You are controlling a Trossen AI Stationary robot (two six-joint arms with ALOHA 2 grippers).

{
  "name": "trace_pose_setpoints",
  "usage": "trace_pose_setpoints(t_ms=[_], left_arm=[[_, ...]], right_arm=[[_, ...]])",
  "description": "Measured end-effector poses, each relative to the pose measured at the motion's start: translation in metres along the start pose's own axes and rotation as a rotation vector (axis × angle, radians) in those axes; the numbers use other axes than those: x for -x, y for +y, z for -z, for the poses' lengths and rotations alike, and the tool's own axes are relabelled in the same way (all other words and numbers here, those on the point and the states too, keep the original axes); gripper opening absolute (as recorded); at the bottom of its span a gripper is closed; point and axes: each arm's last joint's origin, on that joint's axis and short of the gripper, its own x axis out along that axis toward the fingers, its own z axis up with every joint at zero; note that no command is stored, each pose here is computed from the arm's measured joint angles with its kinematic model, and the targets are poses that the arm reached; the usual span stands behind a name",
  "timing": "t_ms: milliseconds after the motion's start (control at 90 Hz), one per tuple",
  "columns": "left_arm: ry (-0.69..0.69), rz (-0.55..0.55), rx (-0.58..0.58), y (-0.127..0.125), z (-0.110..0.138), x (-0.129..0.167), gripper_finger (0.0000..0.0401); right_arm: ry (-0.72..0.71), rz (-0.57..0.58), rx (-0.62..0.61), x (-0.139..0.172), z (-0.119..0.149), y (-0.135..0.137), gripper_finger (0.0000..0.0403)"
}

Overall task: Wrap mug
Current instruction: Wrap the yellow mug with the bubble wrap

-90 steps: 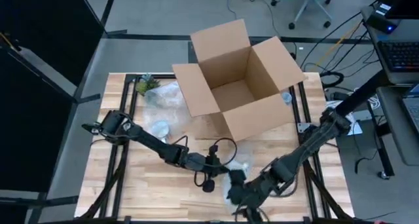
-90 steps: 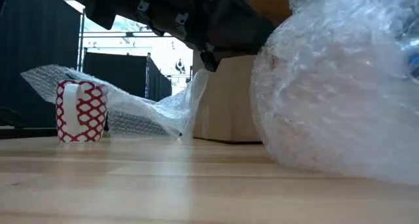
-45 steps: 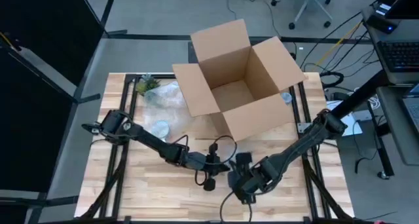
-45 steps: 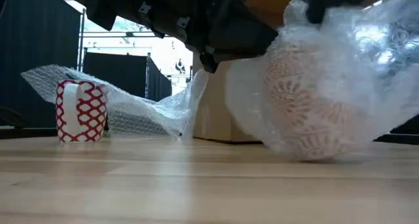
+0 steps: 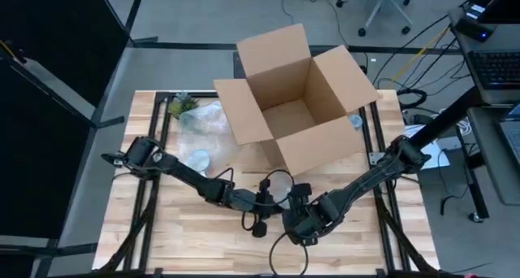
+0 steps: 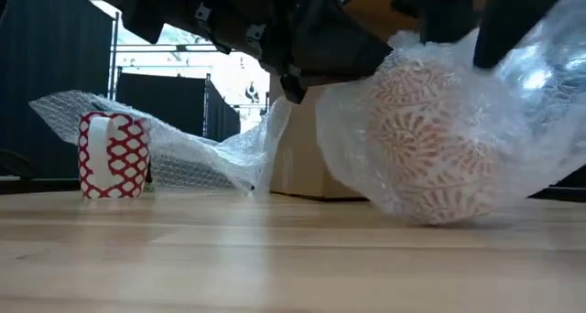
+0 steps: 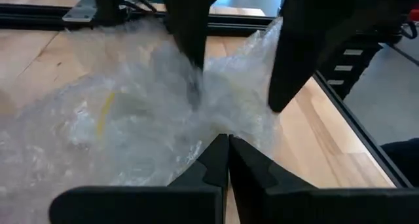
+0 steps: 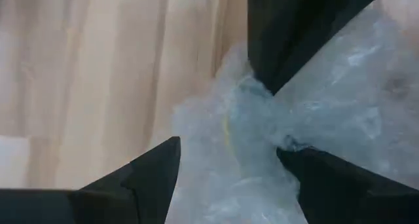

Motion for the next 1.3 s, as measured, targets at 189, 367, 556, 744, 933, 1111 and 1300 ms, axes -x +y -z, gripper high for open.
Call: trace_pose_setpoints(t_ms=[189,367,556,744,933,1111,1300], left_arm=[[-0.001,0.003,0.016,0.0,0.0,0.0,0.0],[0.001,0.003,0.016,0.0,-0.002,0.002,0.0],[-0.058,0.022,0.025,-0.007,-0.026,0.019,0.0],[0.027,0.006,0.049,-0.018,-0.049,0.056,0.0],[0.317,-0.3,0.078,-0.012,-0.023,0.085,0.0],[0.348,-0.388,0.09,0.016,0.03,0.054,0.0],[0.155,-0.378,0.045,0.038,0.025,0.018,0.0]], right_arm=[[0.1,-0.041,0.006,-0.037,0.007,0.005,0.0251],[0.077,-0.062,0.027,-0.054,0.009,0.013,0.0251],[0.062,-0.058,0.035,-0.05,0.009,0.013,0.0251],[0.062,-0.064,0.04,-0.049,0.009,0.013,0.0251],[0.061,-0.064,0.04,-0.049,0.009,0.013,0.0251],[0.061,-0.064,0.039,-0.049,0.009,0.013,0.0251],[0.056,-0.065,0.035,-0.049,0.009,0.013,0.0251]])
